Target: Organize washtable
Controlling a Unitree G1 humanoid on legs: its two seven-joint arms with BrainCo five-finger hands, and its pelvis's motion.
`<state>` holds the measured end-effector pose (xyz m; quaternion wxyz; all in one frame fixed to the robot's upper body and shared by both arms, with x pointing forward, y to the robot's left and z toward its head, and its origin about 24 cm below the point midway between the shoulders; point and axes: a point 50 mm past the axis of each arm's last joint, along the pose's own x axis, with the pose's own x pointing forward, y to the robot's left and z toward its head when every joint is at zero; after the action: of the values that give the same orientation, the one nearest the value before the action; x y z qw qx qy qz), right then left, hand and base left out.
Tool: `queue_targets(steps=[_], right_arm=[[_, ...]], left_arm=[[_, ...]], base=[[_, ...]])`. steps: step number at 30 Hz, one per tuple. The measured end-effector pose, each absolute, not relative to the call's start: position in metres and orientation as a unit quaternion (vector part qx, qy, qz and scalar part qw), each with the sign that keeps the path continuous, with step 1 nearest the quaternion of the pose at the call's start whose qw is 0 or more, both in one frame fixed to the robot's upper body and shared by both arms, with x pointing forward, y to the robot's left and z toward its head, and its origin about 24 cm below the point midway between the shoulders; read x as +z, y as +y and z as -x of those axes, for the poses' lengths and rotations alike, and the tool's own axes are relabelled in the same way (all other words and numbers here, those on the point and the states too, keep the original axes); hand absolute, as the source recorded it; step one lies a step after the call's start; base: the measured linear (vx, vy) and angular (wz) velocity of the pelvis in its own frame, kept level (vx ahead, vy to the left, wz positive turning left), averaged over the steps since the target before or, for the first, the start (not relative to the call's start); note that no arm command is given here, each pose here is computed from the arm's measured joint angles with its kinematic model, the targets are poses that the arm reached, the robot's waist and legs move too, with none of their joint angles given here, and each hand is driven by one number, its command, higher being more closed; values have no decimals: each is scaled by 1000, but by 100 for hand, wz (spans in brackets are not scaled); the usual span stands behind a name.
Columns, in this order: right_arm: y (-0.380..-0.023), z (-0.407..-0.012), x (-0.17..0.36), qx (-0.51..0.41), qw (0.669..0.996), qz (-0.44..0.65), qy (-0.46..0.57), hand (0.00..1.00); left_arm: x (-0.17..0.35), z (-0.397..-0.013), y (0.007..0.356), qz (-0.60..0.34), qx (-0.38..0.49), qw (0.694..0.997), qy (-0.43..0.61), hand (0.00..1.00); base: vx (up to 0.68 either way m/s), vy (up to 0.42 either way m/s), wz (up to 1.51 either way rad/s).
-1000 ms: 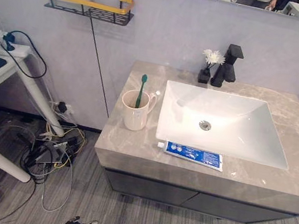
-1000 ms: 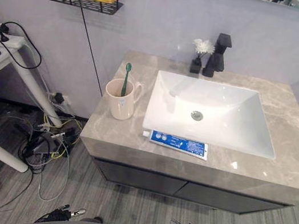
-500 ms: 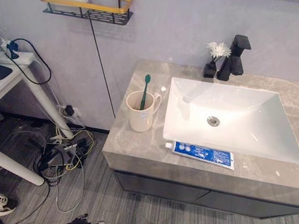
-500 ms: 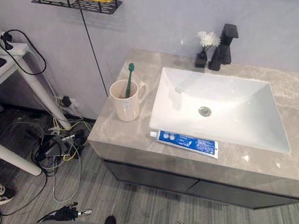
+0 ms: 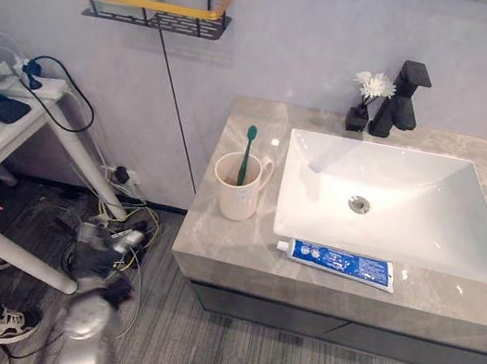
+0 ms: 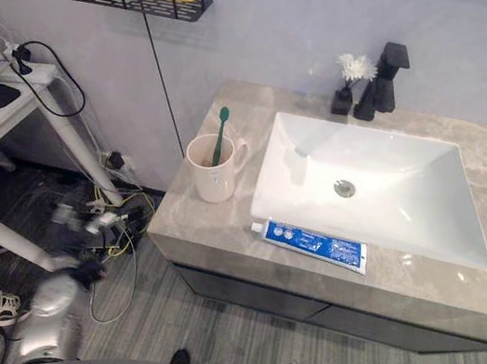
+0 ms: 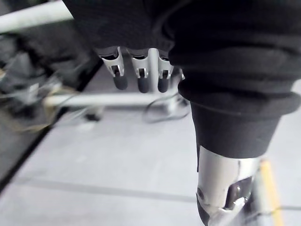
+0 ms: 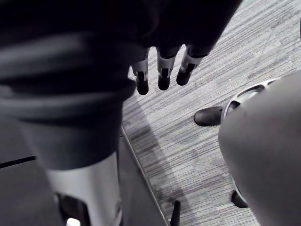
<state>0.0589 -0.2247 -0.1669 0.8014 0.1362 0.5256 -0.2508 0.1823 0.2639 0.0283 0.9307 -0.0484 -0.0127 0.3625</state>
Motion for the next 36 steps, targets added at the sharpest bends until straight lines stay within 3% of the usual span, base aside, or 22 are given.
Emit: queue_targets(steps=[4, 8, 12, 14, 18, 20, 22, 24, 36], right_arm=[[-221, -51, -169, -260, 794, -149, 529, 0], [-220, -45, -169, -268, 791, -153, 528, 0], [-220, -47, -169, -259, 797, -152, 525, 0], [-221, -49, -168, -251, 802, -146, 523, 0], [-223, -53, -167, -237, 809, -141, 519, 0], [-223, -54, -166, -233, 811, -143, 517, 0], [-223, -55, -166, -229, 813, -144, 516, 0], [-225, -57, -165, -225, 814, -143, 515, 0], [-224, -63, -165, -209, 818, -145, 516, 0]], left_arm=[[131, -172, 267, -75, 445, 862, -229, 0], [196, -173, 228, -150, 418, 804, -395, 0], [212, -189, 182, -167, 304, 820, -455, 0], [211, -199, 148, -174, 193, 843, -472, 0], [189, -225, 90, -239, -24, 863, -444, 0], [170, -233, 66, -292, -135, 851, -416, 0], [149, -240, 41, -352, -244, 820, -379, 0], [136, -246, 29, -388, -302, 797, -351, 0], [96, -263, 38, -460, -355, 778, -238, 0]], base=[[-7, 7, -3], [-41, 25, -9], [-38, 9, -21], [-5, 11, -23], [-5, 13, -6], [19, 4, -6], [38, -7, -10], [36, -9, -6], [0, 1, -3]])
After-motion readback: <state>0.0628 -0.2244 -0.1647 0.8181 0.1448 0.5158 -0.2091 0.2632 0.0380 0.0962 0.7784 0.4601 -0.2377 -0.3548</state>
